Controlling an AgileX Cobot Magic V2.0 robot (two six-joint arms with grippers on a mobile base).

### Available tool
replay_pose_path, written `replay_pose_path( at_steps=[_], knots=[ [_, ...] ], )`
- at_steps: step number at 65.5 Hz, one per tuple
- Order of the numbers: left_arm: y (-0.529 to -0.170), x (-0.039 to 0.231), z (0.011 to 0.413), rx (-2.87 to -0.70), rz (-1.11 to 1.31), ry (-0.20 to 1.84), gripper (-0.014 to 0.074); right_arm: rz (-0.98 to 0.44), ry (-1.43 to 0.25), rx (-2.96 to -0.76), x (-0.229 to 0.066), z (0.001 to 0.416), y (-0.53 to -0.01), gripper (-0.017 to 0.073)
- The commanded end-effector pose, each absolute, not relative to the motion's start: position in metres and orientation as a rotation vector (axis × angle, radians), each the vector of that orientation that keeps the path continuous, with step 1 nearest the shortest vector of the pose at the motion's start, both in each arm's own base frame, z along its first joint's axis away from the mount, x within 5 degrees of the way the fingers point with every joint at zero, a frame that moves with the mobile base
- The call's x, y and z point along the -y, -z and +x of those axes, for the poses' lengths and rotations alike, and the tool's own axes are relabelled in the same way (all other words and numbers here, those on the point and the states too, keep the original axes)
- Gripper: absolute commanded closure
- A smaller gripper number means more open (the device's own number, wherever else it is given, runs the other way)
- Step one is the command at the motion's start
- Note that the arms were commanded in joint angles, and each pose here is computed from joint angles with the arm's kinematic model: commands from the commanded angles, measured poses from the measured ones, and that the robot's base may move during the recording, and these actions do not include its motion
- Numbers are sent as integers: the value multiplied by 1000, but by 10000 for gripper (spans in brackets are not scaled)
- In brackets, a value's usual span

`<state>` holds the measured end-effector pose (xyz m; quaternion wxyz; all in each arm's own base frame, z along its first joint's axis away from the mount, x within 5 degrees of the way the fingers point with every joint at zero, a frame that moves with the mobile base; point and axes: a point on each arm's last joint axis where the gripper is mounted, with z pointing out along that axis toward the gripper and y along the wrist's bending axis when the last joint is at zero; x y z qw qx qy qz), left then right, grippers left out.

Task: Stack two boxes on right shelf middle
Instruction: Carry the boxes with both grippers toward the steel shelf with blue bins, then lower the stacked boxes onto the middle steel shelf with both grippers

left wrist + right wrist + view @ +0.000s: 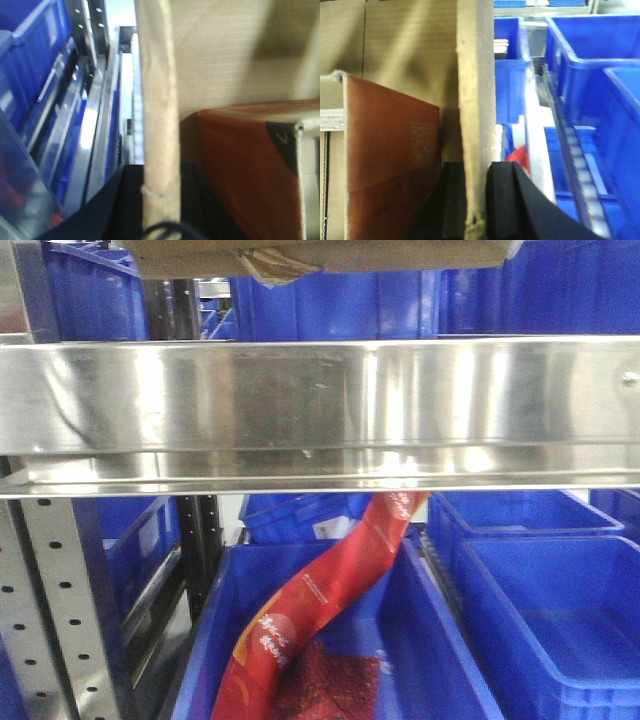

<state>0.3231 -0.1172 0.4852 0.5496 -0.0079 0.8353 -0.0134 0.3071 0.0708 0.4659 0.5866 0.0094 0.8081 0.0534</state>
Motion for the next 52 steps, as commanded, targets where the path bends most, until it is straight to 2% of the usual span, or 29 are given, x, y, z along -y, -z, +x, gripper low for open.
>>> replay_pose_path(
  at_steps=[1, 52],
  knots=[
    [-498, 116, 319, -1911, -10, 54, 704, 11, -146, -1793, -70, 303, -480, 720],
    [-498, 116, 319, -1911, -10, 54, 704, 25, -141, -1832, -69, 303, -476, 720]
  ],
)
